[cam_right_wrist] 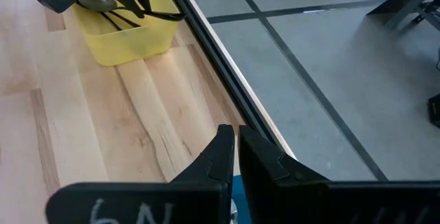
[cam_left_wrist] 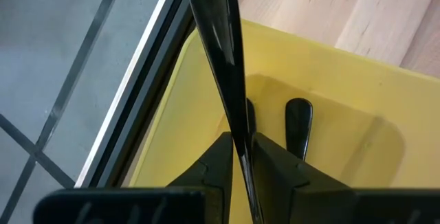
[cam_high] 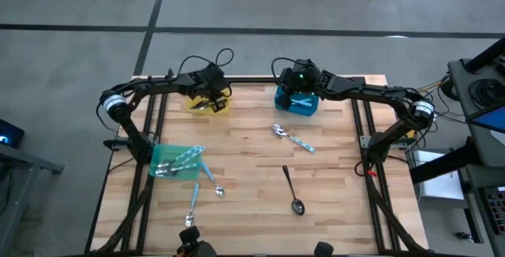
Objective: Sort silverware by color (type)
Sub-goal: Put the black spoon into the yellow bin
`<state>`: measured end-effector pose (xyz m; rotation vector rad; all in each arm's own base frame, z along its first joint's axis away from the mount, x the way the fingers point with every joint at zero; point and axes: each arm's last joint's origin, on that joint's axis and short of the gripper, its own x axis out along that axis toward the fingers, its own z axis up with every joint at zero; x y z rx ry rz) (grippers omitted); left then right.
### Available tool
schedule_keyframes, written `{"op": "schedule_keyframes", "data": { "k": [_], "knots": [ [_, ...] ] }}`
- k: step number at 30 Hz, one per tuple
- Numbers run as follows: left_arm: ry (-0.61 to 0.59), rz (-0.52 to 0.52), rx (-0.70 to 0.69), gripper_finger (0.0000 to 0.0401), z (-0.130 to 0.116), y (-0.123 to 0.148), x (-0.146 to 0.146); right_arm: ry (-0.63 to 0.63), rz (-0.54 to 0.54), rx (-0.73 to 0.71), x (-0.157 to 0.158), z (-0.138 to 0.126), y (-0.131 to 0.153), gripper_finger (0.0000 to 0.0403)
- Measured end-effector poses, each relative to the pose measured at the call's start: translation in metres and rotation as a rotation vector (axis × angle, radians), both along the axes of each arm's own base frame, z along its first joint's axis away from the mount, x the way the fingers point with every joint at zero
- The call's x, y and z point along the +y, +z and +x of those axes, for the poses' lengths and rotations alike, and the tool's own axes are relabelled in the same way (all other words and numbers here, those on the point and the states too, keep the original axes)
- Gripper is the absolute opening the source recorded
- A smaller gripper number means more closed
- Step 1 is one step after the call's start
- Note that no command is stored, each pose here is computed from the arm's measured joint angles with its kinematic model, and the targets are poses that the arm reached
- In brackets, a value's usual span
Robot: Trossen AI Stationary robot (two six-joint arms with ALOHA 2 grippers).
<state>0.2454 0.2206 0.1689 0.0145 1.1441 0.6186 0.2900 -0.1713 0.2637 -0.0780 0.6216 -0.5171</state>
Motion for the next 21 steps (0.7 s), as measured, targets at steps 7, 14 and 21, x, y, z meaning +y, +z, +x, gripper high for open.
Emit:
{"op": "schedule_keyframes", "data": {
  "k": [7, 14, 21],
  "knots": [
    [0.004, 0.004, 0.005, 0.0036, -0.001, 0.002, 0.0, 0.0, 0.0, 0.0, 0.0, 0.0, 0.0, 0.0013],
    [0.025, -0.004, 0.071, 0.0036, -0.003, 0.016, 0.0, -0.001, 0.001, 0.0, 0.0, 0.0, 0.0, 0.0013],
    [-0.001, -0.023, 0.064, 0.0036, 0.0, 0.027, 0.001, -0.002, 0.002, -0.001, 0.0, 0.0, 0.0, 0.0013]
  ]
}}
